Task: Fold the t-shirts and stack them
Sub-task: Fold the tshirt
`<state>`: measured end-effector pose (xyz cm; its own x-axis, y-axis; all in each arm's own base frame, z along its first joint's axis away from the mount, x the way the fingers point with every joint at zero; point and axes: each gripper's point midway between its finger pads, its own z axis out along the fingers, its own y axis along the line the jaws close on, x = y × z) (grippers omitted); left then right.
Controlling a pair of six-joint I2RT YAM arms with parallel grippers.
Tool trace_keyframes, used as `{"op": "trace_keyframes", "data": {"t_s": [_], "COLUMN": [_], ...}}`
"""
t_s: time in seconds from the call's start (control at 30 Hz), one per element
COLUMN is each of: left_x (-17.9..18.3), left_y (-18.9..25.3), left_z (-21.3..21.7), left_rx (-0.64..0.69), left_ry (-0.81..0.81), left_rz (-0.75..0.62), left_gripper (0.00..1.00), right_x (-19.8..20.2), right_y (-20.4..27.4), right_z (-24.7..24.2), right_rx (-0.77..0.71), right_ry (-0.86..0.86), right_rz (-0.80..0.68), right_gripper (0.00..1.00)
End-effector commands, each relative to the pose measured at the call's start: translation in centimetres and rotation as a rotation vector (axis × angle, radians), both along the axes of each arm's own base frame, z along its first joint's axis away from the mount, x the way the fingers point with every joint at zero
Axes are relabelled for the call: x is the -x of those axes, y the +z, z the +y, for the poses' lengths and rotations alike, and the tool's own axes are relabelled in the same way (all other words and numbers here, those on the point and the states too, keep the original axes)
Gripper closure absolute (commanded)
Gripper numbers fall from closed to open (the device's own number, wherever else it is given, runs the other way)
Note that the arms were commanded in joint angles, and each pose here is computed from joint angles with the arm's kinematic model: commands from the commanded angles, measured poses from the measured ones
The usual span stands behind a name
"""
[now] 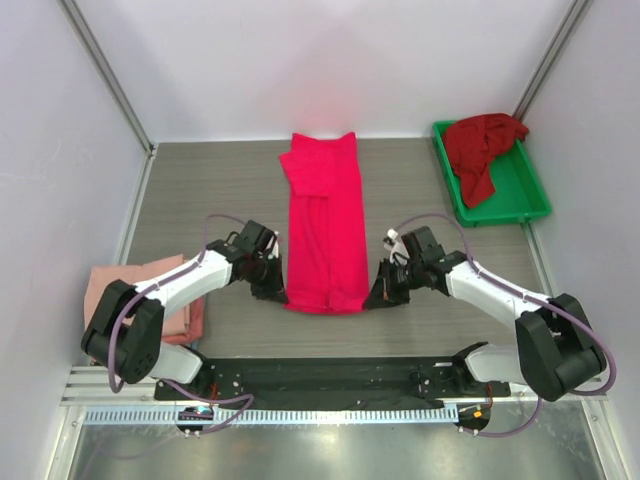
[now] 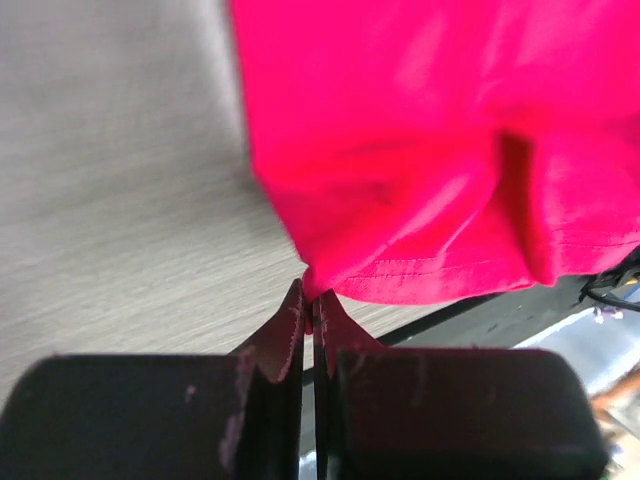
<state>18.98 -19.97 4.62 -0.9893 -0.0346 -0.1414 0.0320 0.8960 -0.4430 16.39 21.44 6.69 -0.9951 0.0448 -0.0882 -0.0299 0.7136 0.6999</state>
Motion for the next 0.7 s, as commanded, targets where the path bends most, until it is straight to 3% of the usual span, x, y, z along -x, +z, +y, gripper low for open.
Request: {"op": "trace_keyframes", "data": {"t_s": [0.0,0.33,0.67], "left_x": [-2.9,-11.3,-19.8], "left_y": [3.0,7.9,9.2], "left_z": [0.3,0.8,-1.3], "left_rx": [-0.024,-0.091,-0.153], "left_ry": [-0.046,-0.016,-0.02], "left_rz": [-0.16,-0.369,-0.472], "left_gripper": [1.0,1.0,1.0], "right_x": [-2.9,-11.6,-22.5], "right_y": [3.4,6.7,9.3], "right_z": [0.5,-0.1,0.1], "right_rx": [-0.027,-0.05,-0.079], "right_ry": [0.033,-0.079,-0.138], "right_rz": [-0.139,-0.262,-0.405], "right_gripper": [0.99,0.98,0.98]}}
